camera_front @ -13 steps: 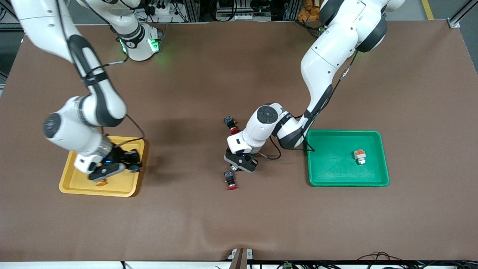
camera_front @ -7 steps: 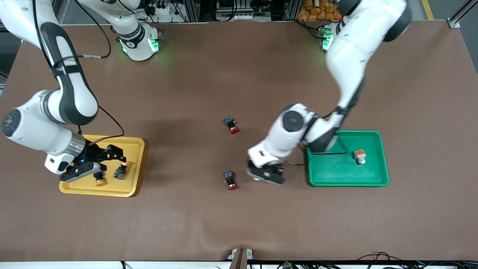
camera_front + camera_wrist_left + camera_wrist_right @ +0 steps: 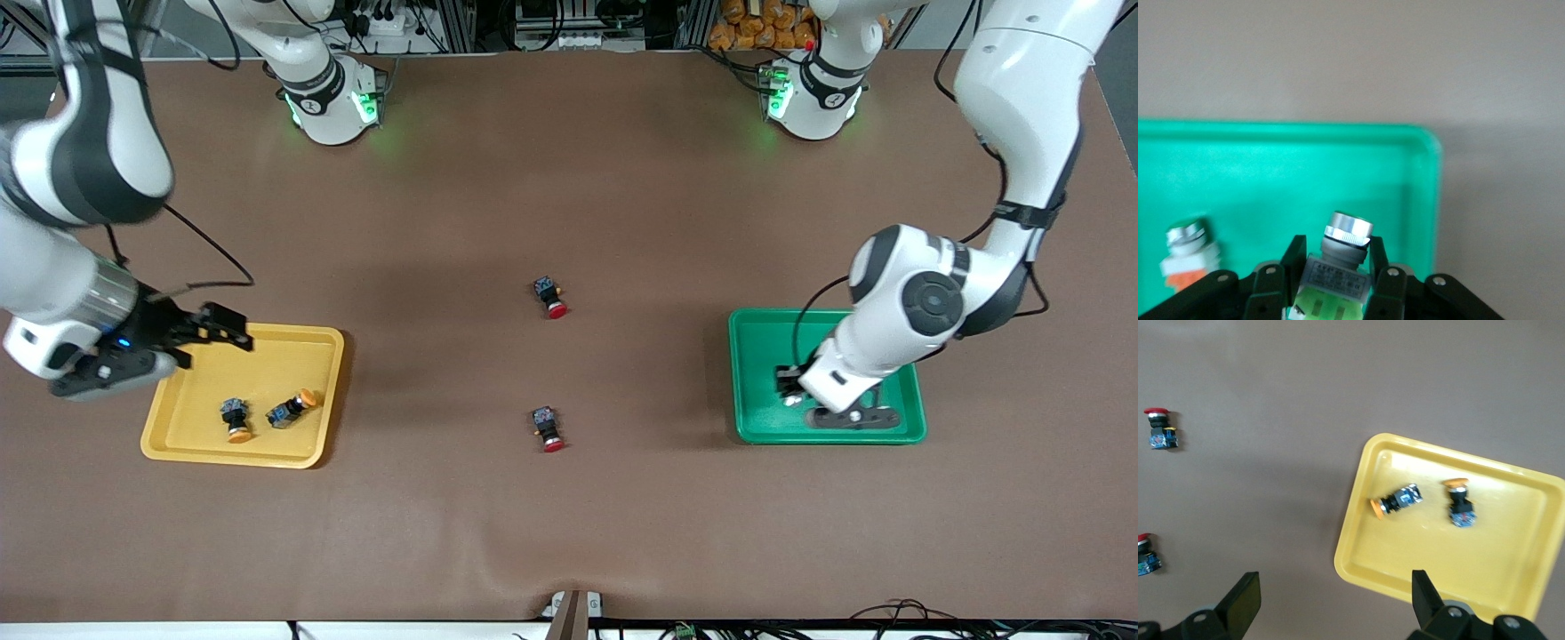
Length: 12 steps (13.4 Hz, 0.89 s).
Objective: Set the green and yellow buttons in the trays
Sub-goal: 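Lower the green button into the green tray and open the left gripper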
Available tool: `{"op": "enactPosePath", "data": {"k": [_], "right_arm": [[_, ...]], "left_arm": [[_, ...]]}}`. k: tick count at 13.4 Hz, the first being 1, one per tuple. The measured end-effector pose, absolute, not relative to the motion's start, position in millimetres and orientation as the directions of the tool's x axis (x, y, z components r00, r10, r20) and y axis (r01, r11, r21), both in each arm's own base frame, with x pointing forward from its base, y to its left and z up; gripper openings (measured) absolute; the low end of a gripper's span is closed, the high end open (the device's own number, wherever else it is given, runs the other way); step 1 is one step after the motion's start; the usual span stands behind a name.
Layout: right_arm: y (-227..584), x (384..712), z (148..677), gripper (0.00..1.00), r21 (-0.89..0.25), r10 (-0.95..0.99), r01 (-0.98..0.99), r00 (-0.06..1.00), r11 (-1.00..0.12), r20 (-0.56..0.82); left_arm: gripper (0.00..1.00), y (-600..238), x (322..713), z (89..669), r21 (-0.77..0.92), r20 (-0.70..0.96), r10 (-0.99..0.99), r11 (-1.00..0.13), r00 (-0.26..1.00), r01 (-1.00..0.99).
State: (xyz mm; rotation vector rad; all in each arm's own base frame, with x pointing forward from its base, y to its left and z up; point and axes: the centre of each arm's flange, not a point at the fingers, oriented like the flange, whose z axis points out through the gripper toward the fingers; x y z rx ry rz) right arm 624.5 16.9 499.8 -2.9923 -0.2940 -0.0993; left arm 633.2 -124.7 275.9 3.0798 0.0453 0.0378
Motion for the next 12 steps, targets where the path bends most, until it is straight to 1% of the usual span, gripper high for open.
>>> {"op": "enactPosePath", "data": {"k": [2,5,6,8,10,11,12], "right_arm": [[2.6,603.3,532.9,1.00,-0.117,0.137,0.140,0.990,-0.983,0.037],[-10.5,576.5,567.4,1.00,-0.120,0.043,0.043,0.999,-0.992,0.000],[-16.5,567.6,577.1,1.00,-0.120,0.014,0.012,1.000,-0.993,-0.015],[-33.5,551.8,598.1,1.00,-0.118,-0.037,-0.039,0.999,-0.992,-0.020],[-50.5,539.1,609.7,1.00,-0.099,-0.063,-0.067,0.997,-0.993,-0.038],[-52.5,534.7,613.2,1.00,-0.084,-0.073,-0.077,0.996,-0.993,-0.058],[-51.9,532.1,617.7,1.00,-0.073,-0.087,-0.092,0.994,-0.993,-0.071]], "left_arm": [[0.43,-91.4,616.9,248.2,0.050,-0.036,0.074,-0.996,0.997,0.076],[0.43,-77.2,605.8,233.0,0.048,-0.063,0.098,-0.994,0.993,0.101],[0.50,-76.9,605.8,232.8,0.049,-0.060,0.099,-0.994,0.993,0.102],[0.72,-78.1,608.2,240.9,0.049,-0.043,0.098,-0.994,0.994,0.100],[0.94,-77.3,613.5,272.1,0.029,-0.007,0.097,-0.995,0.995,0.097],[1.00,-74.6,616.4,298.3,-0.001,-0.003,0.100,-0.995,0.995,0.100],[1.00,-71.4,619.6,331.5,-0.037,-0.005,0.106,-0.994,0.994,0.106]]}}
